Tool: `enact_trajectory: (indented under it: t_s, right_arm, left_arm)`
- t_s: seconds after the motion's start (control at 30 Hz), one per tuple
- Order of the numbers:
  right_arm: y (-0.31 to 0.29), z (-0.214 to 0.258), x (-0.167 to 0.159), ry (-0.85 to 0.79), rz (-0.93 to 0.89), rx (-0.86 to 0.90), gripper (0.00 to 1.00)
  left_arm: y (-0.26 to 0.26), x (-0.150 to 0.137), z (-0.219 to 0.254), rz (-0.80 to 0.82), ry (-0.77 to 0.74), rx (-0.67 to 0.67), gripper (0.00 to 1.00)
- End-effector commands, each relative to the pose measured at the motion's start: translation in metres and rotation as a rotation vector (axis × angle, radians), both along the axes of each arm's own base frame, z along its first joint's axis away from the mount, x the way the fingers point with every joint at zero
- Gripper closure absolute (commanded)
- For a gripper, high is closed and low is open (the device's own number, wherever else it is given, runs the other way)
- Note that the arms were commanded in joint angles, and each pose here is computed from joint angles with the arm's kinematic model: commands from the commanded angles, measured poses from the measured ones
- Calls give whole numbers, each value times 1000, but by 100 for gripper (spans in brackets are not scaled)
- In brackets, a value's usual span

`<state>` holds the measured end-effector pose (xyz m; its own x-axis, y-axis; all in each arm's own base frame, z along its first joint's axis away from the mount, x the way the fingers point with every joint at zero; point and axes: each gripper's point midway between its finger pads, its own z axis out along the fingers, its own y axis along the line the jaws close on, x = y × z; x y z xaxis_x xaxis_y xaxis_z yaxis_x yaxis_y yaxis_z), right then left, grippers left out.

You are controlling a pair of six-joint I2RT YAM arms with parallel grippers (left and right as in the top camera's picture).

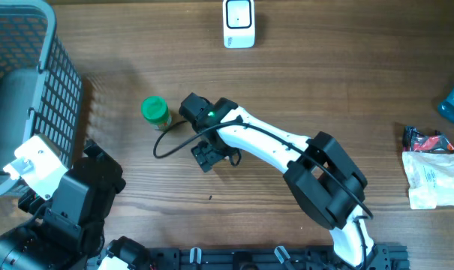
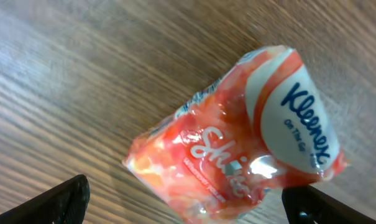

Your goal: Scan the item barcode

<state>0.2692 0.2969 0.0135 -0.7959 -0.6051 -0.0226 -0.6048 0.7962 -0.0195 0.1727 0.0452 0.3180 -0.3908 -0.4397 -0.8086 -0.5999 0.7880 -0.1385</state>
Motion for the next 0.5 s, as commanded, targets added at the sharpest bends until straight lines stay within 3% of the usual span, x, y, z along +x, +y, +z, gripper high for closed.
enact_trajectory:
  t_s: [0.0, 0.07, 0.27, 0.47]
  right_arm:
    - [-11, 9, 7, -48, 241, -52, 0]
    - [-13, 9, 11, -59, 370, -70, 0]
    - [-27, 9, 14, -26, 443, -94, 0]
    - [-28, 20, 15, -23, 336, -43, 0]
  left_arm:
    - [2, 0, 2, 20, -11, -11, 0]
    - [2, 0, 2, 20, -11, -11, 0]
    - [2, 0, 2, 20, -11, -11, 0]
    - [2, 0, 2, 20, -11, -11, 0]
